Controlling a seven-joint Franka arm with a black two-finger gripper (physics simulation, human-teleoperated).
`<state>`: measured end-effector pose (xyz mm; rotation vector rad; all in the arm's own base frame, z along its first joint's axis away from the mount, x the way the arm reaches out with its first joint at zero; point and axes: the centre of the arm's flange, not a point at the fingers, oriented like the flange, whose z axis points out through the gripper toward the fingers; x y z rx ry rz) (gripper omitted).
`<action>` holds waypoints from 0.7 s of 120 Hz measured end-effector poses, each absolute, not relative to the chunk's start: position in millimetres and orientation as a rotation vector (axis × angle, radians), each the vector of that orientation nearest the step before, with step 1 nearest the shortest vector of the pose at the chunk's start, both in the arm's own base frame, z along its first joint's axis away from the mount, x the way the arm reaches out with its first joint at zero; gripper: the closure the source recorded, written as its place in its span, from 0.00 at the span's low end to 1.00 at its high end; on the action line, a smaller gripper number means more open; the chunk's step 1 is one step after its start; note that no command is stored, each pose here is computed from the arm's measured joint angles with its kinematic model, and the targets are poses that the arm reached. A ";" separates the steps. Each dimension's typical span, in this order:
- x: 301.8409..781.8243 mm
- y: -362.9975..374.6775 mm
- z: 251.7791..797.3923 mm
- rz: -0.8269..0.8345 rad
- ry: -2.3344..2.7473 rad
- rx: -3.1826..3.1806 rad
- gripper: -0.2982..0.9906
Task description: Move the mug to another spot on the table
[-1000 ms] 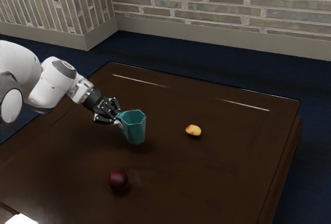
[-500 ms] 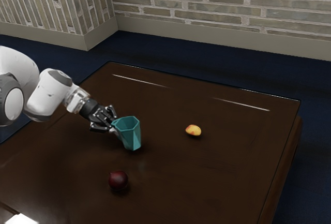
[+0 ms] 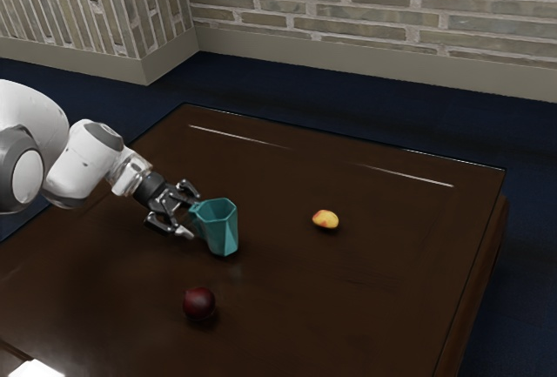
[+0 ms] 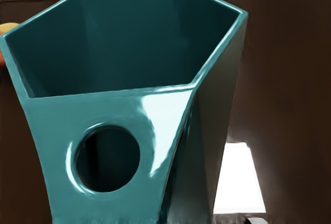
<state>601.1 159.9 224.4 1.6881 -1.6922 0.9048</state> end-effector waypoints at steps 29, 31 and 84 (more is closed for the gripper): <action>604.4 161.9 228.7 0.906 -1.727 1.701 0.31; 605.2 162.5 232.1 0.908 -1.736 1.703 0.31; 584.3 64.4 544.4 0.655 -2.427 1.679 0.24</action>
